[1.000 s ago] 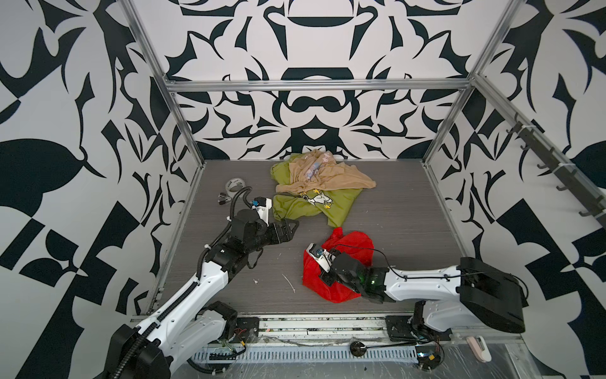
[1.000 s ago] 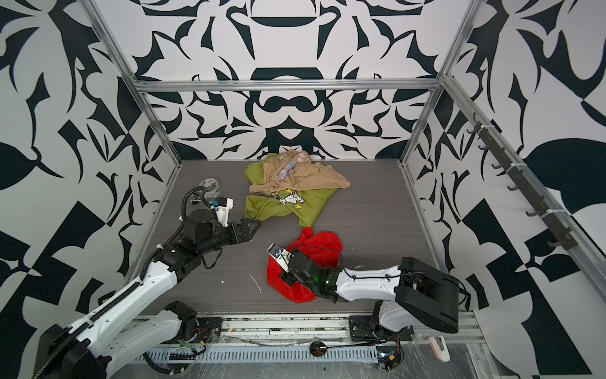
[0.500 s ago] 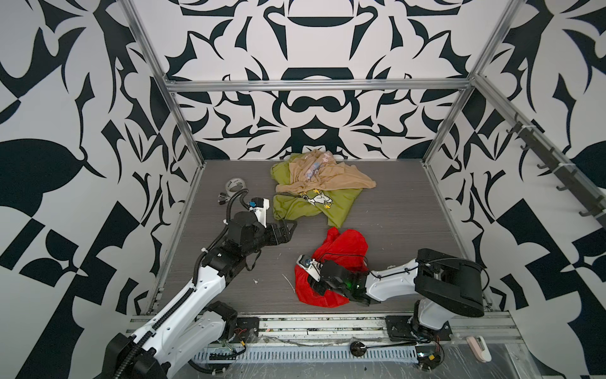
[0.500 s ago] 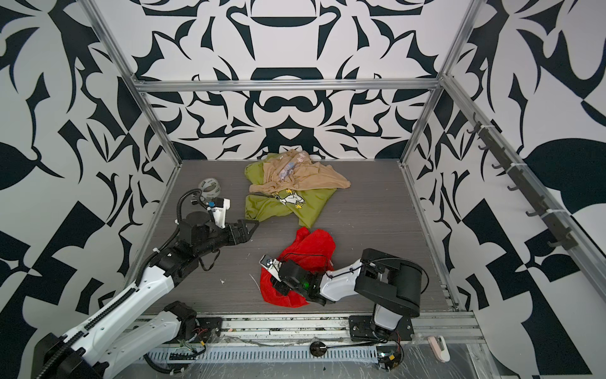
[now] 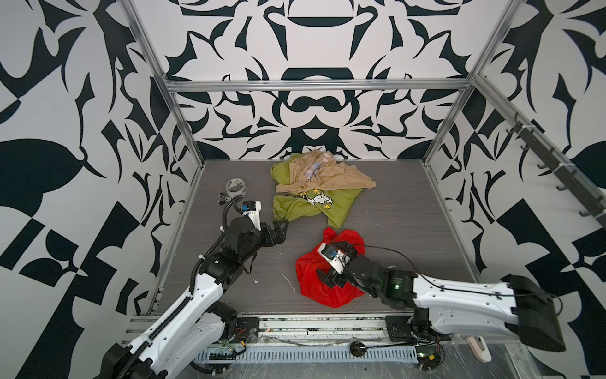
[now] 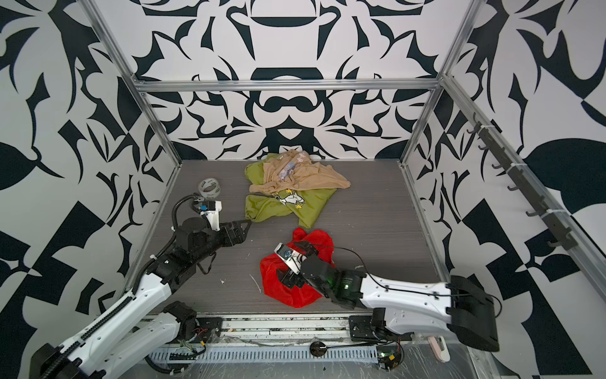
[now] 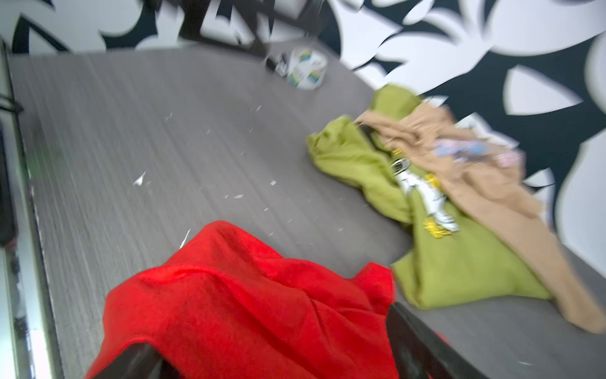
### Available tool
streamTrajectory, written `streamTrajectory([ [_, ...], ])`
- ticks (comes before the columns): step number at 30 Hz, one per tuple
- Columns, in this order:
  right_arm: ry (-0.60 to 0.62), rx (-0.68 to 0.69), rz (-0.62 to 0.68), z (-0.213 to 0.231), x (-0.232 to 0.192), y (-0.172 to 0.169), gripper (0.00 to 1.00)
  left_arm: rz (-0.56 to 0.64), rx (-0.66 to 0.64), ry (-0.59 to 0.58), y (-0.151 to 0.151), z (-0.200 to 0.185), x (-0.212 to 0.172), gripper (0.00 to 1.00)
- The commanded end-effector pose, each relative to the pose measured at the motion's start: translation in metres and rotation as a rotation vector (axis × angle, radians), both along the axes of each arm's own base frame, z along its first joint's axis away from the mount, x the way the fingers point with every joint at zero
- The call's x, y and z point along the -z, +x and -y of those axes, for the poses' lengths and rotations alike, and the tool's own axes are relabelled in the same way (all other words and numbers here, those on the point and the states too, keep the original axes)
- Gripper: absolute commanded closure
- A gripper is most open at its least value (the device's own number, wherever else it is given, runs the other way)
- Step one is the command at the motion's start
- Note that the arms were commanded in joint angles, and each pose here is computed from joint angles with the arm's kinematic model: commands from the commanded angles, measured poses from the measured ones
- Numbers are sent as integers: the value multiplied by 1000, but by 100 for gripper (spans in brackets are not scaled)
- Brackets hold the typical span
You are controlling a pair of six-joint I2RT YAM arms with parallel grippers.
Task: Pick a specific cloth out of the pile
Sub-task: 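Open the right gripper to release the red shirt on the table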
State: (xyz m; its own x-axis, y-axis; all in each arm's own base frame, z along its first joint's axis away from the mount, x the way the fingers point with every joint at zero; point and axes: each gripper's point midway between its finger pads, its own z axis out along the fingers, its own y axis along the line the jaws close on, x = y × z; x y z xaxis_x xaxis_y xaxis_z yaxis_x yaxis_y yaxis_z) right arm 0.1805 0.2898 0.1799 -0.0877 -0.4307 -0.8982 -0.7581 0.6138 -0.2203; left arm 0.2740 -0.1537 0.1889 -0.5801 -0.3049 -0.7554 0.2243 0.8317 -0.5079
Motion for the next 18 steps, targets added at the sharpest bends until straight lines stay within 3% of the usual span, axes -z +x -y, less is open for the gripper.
streamTrajectory([
  [1, -79, 69, 68, 30, -4, 11, 4, 92, -131, 47, 8, -27, -3, 0],
  [5, 5, 92, 69, 46, -24, 21, 5, 191, -105, 62, 2, -29, -17, 1],
  [8, 34, 15, -4, 39, -26, 13, 6, 213, -71, 56, -1, -25, -23, 1],
  [12, -78, -142, -246, 25, 0, -21, 4, 211, -31, 51, -4, -19, -27, 1],
  [18, -197, -173, -532, 41, -5, -58, 1, 209, 16, 79, -6, -13, -33, 1],
])
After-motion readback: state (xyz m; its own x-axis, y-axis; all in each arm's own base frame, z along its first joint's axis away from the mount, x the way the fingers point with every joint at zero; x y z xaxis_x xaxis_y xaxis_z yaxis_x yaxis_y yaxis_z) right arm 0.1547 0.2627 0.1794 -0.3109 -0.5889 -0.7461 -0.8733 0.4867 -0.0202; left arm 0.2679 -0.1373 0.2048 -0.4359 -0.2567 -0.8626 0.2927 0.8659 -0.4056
